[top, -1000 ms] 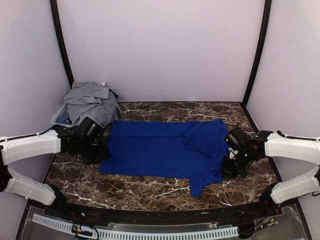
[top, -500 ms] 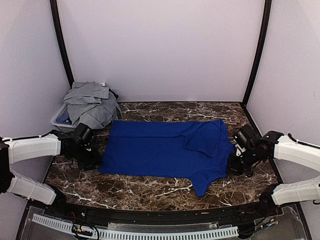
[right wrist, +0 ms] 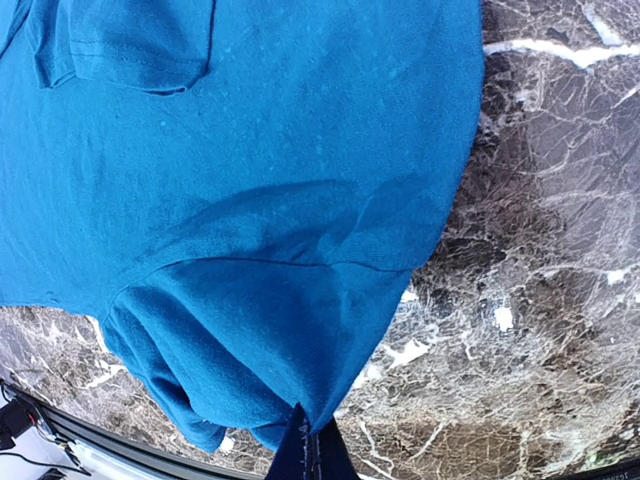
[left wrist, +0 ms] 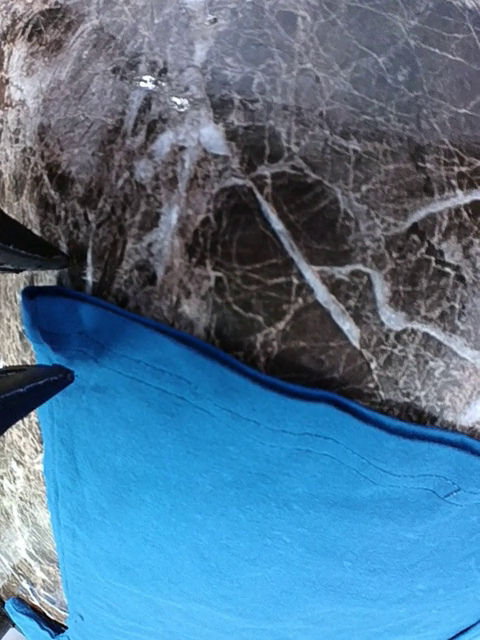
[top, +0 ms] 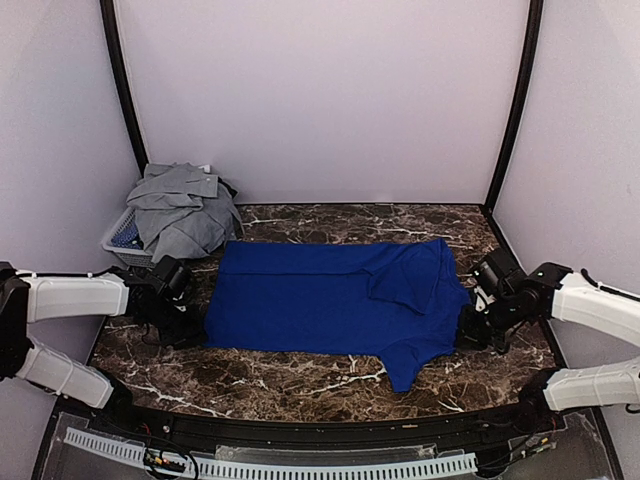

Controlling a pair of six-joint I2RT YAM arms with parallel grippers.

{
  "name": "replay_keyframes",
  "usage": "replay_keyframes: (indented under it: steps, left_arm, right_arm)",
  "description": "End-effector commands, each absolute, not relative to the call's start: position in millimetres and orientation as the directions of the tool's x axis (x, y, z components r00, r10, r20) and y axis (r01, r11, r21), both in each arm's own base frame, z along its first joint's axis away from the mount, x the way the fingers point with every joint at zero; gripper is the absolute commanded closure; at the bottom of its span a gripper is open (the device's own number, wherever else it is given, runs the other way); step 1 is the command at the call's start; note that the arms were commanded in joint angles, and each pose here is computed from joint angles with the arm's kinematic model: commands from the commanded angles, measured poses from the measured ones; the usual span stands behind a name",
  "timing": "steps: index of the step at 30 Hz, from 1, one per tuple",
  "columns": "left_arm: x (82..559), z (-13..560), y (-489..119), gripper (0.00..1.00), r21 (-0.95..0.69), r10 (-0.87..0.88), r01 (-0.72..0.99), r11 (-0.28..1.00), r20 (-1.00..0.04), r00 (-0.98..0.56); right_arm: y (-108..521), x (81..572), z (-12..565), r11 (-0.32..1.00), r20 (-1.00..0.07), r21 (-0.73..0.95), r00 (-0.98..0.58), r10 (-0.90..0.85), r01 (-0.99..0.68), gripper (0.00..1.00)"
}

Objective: Fold and stack the mixed laundry pile
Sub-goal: Pick up the 1/3-folded T-shirt from the center of the board.

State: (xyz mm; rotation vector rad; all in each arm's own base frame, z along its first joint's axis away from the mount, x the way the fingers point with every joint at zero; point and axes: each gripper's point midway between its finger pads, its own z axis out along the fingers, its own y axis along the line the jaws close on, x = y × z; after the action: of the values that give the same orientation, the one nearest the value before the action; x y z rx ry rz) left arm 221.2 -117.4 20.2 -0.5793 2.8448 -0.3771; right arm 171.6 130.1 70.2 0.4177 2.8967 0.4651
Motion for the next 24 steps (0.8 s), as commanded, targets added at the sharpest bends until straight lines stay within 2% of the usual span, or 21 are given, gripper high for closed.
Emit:
replay_keyframes:
  steps: [1, 2, 7, 9, 17, 24]
  left_arm:
    - [217, 10, -115, 0.72, -0.283, -0.415, -0.366, 0.887, -0.137, -0.900]
    - [216, 7, -115, 0.74, -0.280, -0.412, -0.365, 0.888, -0.133, -0.901]
    - [219, 8, -119, 0.96, -0.301, -0.411, -0.357, 0.884, -0.137, -0.901]
    - [219, 15, -119, 1.00, -0.314, -0.412, -0.353, 0.882, -0.146, -0.899]
    - [201, 48, -113, 1.00, -0.344, -0.415, -0.342, 0.874, -0.163, -0.895]
    - [217, 64, -121, 1.00, -0.371, -0.407, -0.321, 0.872, -0.183, -0.895]
  right_arm:
    - [125, 169, 68, 0.916, -0.133, 0.320, -0.945, 0.298, 0.244, 1.00]
    - [125, 170, 68, 0.915, -0.134, 0.322, -0.945, 0.298, 0.243, 1.00]
    - [126, 169, 69, 0.914, -0.131, 0.325, -0.946, 0.297, 0.242, 1.00]
    - [125, 166, 72, 0.911, -0.132, 0.332, -0.944, 0.301, 0.244, 1.00]
    - [121, 151, 96, 0.874, -0.161, 0.420, -0.928, 0.335, 0.243, 1.00]
    - [120, 179, 118, 0.897, -0.258, 0.394, -0.913, 0.315, 0.198, 1.00]
